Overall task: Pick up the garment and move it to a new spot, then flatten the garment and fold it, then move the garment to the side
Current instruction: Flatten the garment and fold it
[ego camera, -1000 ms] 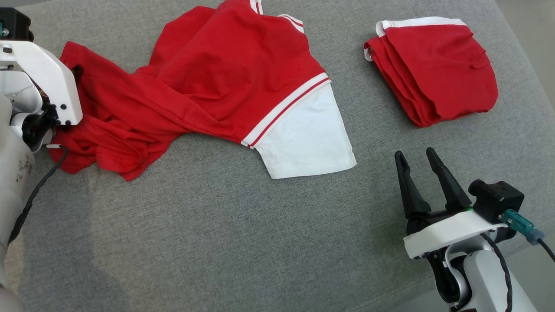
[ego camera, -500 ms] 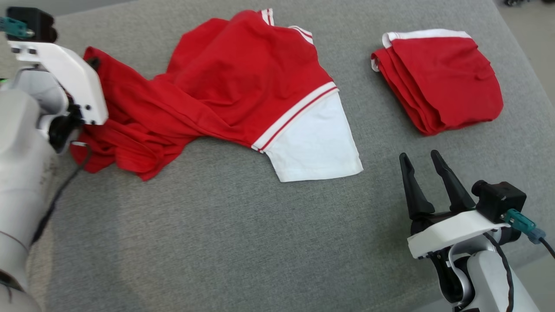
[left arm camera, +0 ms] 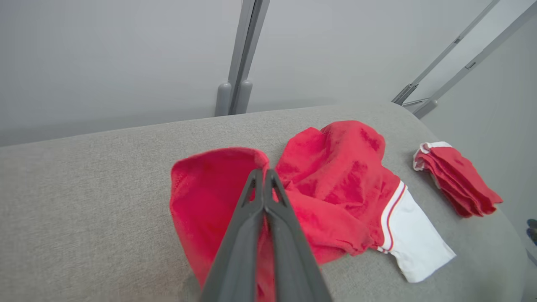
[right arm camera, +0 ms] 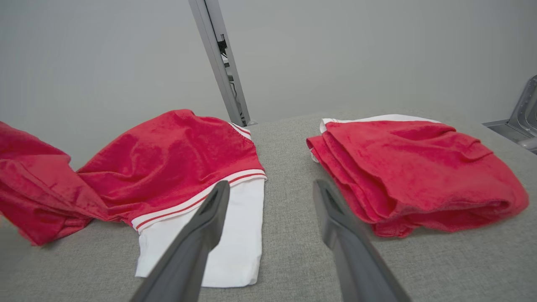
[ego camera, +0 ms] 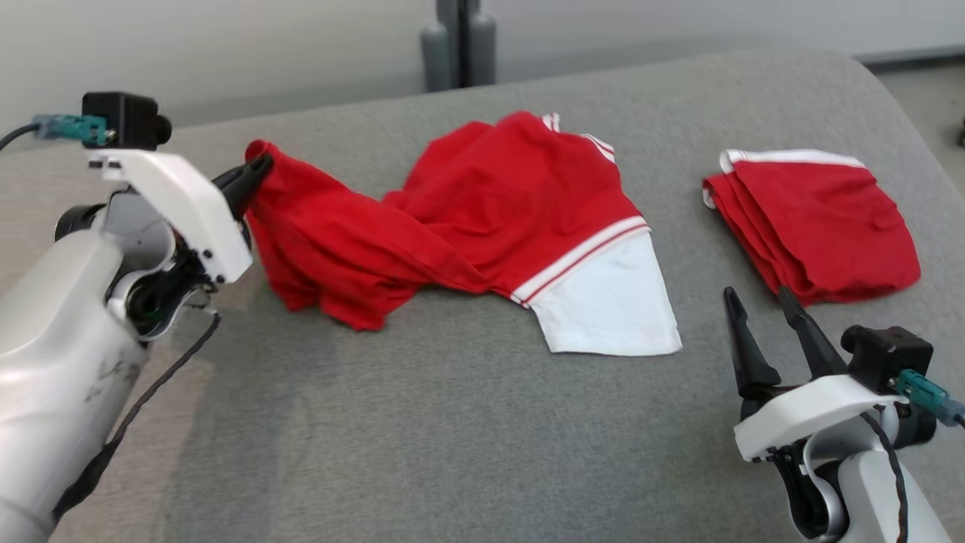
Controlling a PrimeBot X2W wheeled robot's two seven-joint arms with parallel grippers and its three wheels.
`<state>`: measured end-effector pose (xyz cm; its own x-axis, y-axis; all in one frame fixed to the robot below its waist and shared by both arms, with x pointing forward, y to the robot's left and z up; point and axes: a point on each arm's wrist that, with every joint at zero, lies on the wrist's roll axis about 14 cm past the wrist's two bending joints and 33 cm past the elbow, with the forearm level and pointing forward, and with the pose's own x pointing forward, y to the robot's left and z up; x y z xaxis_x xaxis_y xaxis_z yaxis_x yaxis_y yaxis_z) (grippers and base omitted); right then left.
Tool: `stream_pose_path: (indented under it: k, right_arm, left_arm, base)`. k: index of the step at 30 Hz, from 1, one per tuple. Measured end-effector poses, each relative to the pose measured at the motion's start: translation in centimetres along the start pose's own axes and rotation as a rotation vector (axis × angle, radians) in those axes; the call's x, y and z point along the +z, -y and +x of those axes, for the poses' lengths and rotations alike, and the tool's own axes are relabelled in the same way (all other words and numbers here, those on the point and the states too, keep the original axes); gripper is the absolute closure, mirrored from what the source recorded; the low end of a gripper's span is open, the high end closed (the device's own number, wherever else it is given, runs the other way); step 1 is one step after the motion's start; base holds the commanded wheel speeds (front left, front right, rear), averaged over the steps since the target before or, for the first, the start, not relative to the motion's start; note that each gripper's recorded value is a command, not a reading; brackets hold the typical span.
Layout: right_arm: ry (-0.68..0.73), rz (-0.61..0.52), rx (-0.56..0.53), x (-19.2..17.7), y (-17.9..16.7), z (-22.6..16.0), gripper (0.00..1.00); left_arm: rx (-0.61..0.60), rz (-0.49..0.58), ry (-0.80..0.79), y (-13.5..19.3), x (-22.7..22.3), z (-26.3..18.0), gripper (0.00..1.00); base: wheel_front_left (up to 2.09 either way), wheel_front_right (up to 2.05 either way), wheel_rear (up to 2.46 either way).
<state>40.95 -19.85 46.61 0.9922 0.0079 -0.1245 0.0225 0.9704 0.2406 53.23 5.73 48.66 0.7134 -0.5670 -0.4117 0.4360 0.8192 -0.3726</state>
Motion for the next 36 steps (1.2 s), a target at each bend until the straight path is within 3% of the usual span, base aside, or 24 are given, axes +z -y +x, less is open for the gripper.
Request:
stream_pose_path:
  k: [7, 14, 28, 36]
  right_arm:
    - [-0.011, 0.018, 0.050, 0.3, -1.8, -0.8, 0.00]
    - [-0.030, 0.024, 0.065, 0.1, -2.1, -1.2, 0.00]
    - [-0.053, 0.006, 0.028, -0.1, -0.3, -1.6, 0.00]
    - [-0.067, 0.000, 0.050, -0.3, -1.1, -1.2, 0.00]
  left_arm:
    - [-0.015, -0.051, 0.044, -0.9, 0.2, -7.6, 1.00]
    - [-0.015, -0.096, 0.011, -0.5, -3.5, -12.8, 1.00]
    - [-0.060, -0.281, -0.123, 3.2, -14.2, -17.5, 1.00]
    - [-0.026, -0.317, -0.218, 3.3, -18.5, -17.7, 1.00]
  base:
    - [0.00, 0.00, 0.00]
    - [0.00, 0.00, 0.00]
    - [0.00, 0.00, 0.00]
    - [0.00, 0.00, 0.00]
